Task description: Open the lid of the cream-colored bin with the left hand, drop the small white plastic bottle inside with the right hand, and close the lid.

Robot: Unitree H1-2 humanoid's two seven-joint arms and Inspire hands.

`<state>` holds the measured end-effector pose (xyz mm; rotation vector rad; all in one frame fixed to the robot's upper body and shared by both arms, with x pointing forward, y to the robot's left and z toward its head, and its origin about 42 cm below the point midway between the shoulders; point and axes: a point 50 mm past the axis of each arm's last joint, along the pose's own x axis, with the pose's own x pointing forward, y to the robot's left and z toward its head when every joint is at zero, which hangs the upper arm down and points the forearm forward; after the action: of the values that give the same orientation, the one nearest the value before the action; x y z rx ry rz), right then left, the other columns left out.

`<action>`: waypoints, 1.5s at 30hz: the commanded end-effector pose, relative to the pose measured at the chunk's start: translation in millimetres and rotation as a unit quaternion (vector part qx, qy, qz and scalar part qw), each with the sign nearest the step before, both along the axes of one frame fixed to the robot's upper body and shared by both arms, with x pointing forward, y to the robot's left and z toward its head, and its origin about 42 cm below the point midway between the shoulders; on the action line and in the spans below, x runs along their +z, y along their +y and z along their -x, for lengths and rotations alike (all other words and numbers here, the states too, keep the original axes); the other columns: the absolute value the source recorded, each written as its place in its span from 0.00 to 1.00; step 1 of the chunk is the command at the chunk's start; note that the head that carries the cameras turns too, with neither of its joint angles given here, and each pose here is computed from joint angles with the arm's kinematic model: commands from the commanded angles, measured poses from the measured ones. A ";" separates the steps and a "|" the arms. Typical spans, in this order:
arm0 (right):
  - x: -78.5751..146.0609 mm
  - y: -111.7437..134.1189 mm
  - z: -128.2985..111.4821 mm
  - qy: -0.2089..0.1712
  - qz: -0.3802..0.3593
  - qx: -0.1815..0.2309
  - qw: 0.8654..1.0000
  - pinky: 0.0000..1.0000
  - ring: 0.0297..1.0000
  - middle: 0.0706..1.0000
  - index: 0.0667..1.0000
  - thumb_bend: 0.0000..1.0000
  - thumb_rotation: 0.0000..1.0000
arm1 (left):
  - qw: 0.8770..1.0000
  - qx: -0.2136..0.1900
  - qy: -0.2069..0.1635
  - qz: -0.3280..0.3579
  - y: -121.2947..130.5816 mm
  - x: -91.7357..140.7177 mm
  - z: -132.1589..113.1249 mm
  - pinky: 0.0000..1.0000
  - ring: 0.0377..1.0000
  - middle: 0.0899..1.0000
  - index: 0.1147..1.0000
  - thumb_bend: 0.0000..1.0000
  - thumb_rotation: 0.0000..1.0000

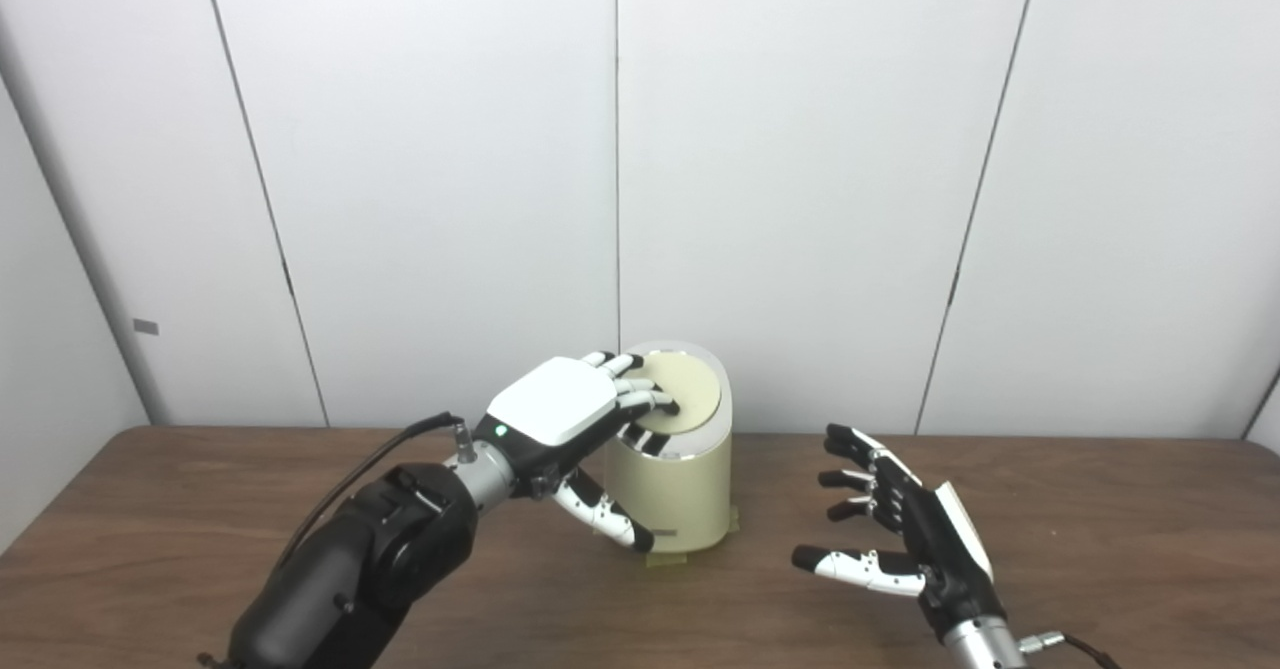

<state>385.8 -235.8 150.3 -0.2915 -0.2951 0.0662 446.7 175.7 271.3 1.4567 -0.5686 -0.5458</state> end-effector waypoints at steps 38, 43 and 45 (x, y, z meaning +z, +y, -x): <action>21.2 2.0 -4.0 -0.043 -0.016 0.000 0.999 0.59 0.73 0.84 0.83 0.84 0.25 | 0.952 0.043 -0.028 0.300 53.8 14.5 15.9 0.83 0.97 0.88 0.88 0.86 0.42; 19.8 -1.8 -2.1 -0.041 -0.019 0.000 0.999 0.60 0.74 0.84 0.84 0.85 0.25 | 0.860 0.090 0.073 0.496 84.5 -30.1 41.5 0.95 0.99 0.97 0.92 0.90 0.44; 19.1 -3.4 -1.9 -0.043 -0.020 0.001 0.999 0.59 0.74 0.84 0.83 0.85 0.24 | 0.836 0.105 0.087 0.531 90.1 -43.2 50.1 0.92 0.98 0.97 0.92 0.92 0.48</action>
<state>380.0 -238.6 146.0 -0.2622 -0.2784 0.0500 392.7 262.9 206.8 0.4280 -0.3648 -0.1355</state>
